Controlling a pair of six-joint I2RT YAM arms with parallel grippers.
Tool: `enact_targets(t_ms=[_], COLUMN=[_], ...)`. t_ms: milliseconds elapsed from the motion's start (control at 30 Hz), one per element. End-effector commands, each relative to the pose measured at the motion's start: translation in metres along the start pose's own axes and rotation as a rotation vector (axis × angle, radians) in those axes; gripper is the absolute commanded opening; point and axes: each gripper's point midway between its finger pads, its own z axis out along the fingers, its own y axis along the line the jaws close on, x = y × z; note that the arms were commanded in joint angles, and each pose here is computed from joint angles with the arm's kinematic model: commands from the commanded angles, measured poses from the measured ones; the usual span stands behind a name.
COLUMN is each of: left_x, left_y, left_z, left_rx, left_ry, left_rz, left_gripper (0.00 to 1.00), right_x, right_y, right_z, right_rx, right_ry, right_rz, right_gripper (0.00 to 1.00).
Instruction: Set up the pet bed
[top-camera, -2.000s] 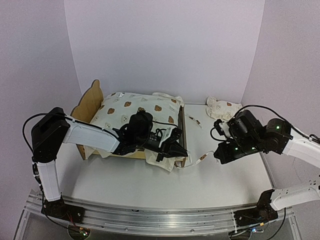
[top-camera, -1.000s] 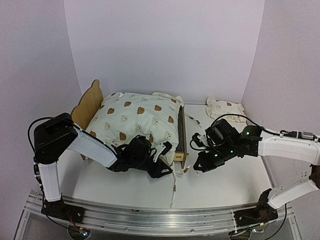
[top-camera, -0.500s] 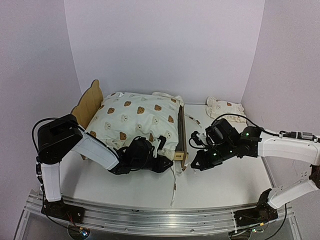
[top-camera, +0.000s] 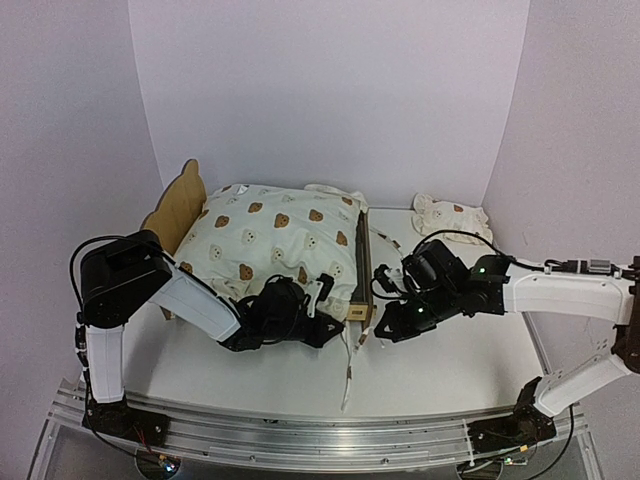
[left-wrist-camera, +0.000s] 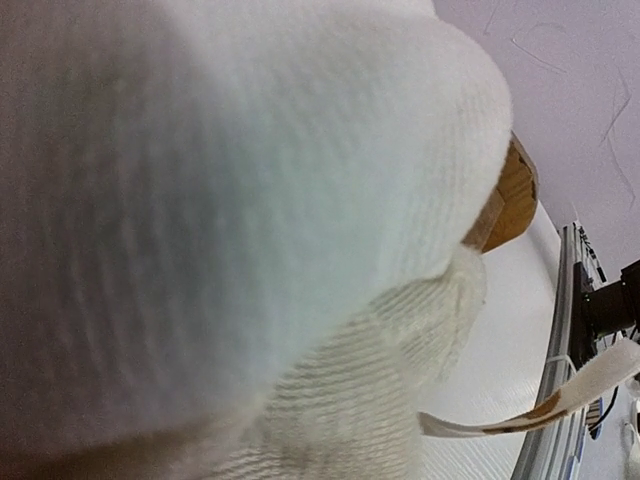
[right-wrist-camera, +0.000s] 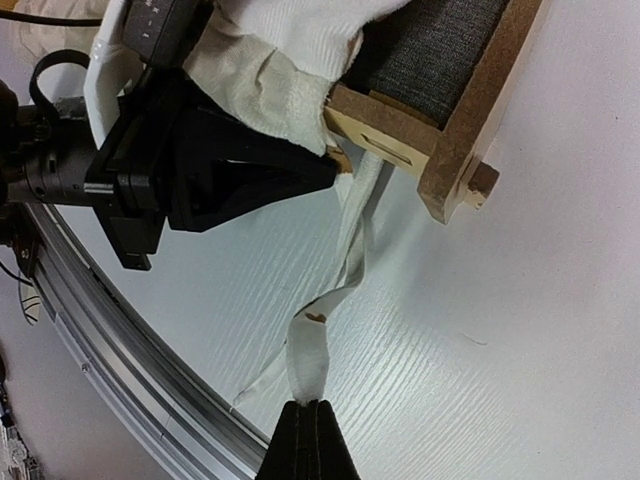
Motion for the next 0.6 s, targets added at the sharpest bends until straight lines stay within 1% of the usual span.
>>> enact_targets(t_ms=[0, 67, 233, 400, 567], left_x=[-0.017, -0.017, -0.014, -0.007, -0.003], left_y=[-0.019, -0.025, -0.033, -0.051, -0.045], left_z=[-0.019, -0.028, -0.042, -0.052, -0.058], left_rx=[0.069, 0.092, 0.141, 0.26, 0.298], left_ry=[-0.029, -0.022, 0.005, 0.043, 0.071], left_rz=[0.09, 0.124, 0.168, 0.222, 0.212], left_gripper=[0.0, 0.0, 0.0, 0.0, 0.0], right_x=[-0.03, -0.038, -0.052, -0.06, -0.064], right_y=[0.001, -0.003, 0.002, 0.016, 0.019], right_z=[0.009, 0.019, 0.037, 0.057, 0.074], right_rx=[0.032, 0.063, 0.051, -0.039, -0.146], right_ry=[-0.074, -0.089, -0.099, -0.091, -0.111], right_rz=[-0.025, -0.035, -0.058, -0.063, -0.016], right_gripper=[0.0, 0.0, 0.0, 0.0, 0.0])
